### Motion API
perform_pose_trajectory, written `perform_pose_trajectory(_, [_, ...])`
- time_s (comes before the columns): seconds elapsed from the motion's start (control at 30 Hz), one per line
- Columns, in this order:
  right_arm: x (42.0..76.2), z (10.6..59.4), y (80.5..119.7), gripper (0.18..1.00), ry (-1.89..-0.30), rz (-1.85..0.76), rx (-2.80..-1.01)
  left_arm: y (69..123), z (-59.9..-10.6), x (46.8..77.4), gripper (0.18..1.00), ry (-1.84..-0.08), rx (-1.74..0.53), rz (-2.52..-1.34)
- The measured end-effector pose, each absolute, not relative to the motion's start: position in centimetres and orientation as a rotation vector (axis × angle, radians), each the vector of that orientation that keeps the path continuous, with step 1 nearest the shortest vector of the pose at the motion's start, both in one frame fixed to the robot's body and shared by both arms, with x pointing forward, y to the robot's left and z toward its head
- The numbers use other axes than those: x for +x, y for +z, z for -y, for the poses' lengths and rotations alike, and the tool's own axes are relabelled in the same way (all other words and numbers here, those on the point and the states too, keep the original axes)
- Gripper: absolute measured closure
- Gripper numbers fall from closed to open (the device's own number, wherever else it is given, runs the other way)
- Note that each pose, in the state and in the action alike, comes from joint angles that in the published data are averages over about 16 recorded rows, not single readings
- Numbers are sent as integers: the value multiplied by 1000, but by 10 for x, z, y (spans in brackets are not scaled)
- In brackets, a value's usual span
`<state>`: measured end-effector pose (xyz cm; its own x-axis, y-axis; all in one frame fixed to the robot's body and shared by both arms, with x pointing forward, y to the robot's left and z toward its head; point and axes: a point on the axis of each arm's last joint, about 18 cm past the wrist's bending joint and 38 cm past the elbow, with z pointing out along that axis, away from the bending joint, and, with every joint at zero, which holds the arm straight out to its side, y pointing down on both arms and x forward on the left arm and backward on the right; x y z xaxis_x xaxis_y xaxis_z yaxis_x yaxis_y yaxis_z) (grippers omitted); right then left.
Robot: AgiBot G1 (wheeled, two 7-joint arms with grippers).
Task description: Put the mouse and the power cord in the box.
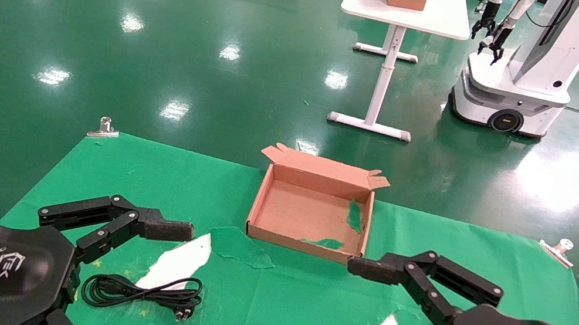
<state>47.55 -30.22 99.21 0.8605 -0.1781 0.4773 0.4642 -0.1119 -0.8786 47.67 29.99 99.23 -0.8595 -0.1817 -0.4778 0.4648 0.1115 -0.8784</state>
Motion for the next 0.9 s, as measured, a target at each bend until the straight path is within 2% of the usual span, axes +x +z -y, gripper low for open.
perform_pose_trajectory(0.7, [475, 302, 991, 178, -553, 229, -1600, 991, -300, 477, 184, -1796, 274, -1925])
perform_pose_trajectory(0.9, [481, 306, 981, 178, -584, 214, -1681, 976, -297, 486, 184, -1704, 243, -2011])
